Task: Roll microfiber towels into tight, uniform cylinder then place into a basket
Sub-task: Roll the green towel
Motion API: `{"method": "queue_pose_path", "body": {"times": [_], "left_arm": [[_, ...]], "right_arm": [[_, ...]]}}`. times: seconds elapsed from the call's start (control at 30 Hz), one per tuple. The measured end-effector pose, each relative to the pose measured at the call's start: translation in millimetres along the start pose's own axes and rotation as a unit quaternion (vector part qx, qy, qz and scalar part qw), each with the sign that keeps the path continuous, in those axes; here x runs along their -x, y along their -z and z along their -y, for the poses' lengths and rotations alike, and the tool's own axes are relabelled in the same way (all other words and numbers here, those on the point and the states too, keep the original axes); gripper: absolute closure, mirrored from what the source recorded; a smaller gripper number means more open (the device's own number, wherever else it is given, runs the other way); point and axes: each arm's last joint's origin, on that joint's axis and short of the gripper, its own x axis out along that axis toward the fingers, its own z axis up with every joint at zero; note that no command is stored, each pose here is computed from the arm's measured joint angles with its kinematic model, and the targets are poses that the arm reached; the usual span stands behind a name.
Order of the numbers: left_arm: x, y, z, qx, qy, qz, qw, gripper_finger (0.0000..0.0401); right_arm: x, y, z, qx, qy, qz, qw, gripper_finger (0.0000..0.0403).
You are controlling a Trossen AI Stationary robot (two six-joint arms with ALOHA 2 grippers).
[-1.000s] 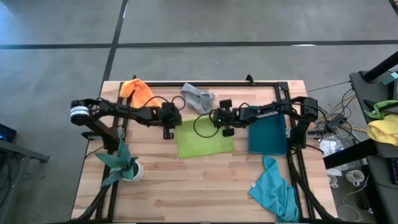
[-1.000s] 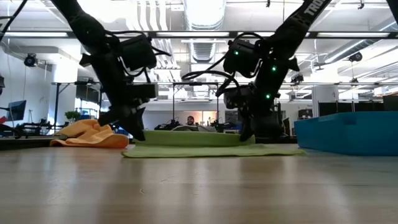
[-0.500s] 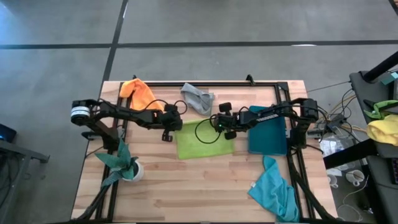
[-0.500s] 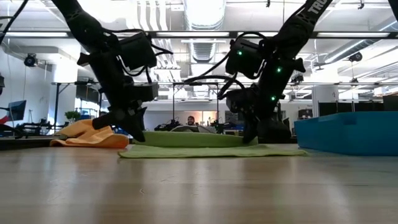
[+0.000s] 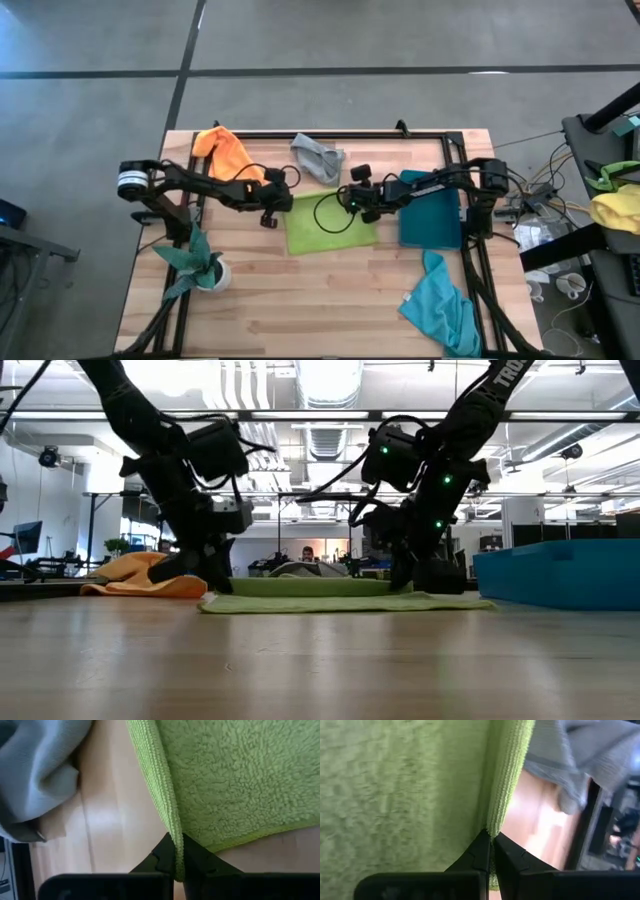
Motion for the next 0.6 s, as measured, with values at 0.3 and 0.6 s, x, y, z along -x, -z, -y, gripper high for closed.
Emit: {"method": "queue_pose_path", "body": {"times": [0.3, 0.6], "left_arm": [[-1.1, -1.7, 2.1, 0.001, 0.033, 0.017, 0.999, 0.0401], [-0.8, -2.9, 2.0, 0.002, 0.042, 0.024, 0.999, 0.0325]], "right_arm": [[-1.8, 0.5, -2.2, 0.016, -0.03, 0.014, 0.999, 0.0369], [-0.2, 0.0, -0.3, 0.015, -0.035, 0.018, 0.999, 0.0319]]}}
